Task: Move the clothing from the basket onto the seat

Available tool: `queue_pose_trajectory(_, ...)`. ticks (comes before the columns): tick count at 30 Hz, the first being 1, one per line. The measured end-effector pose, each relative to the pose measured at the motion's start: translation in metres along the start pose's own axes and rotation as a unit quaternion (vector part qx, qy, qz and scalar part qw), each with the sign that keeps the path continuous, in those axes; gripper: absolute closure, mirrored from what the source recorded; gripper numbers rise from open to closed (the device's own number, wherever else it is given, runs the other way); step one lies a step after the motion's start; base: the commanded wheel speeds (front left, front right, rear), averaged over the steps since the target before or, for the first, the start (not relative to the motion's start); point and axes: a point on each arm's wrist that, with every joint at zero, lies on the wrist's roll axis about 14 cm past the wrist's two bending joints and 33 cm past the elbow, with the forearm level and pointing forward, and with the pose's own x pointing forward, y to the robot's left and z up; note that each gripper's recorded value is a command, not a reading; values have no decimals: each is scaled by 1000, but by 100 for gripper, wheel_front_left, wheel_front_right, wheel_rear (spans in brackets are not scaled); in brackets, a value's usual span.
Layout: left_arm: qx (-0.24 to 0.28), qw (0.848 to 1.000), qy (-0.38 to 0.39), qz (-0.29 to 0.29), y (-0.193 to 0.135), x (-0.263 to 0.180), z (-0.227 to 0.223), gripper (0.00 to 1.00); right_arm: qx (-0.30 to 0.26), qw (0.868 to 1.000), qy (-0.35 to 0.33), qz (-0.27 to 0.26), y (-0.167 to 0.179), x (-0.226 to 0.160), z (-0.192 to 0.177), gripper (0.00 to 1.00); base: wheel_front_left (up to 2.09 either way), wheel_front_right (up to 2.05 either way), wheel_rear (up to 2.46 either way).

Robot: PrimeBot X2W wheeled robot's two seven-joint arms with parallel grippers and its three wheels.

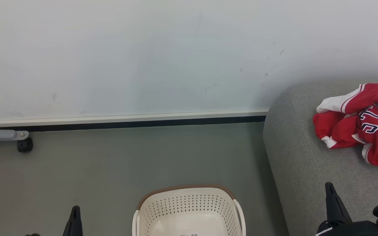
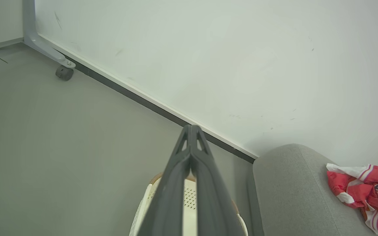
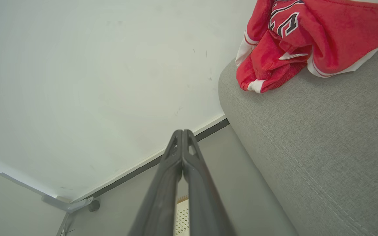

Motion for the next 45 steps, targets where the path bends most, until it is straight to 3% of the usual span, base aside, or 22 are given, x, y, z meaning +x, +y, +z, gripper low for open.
queue_pose_trajectory(24,-160,987,28,-4,-2,17,-3,100,168,985,13,-26,-18,8,0,100,0,0,0)
queue_pose_trajectory(45,-303,952,43,-21,-11,31,-2,100,323,946,7,-31,-27,14,3,100,0,0,0)
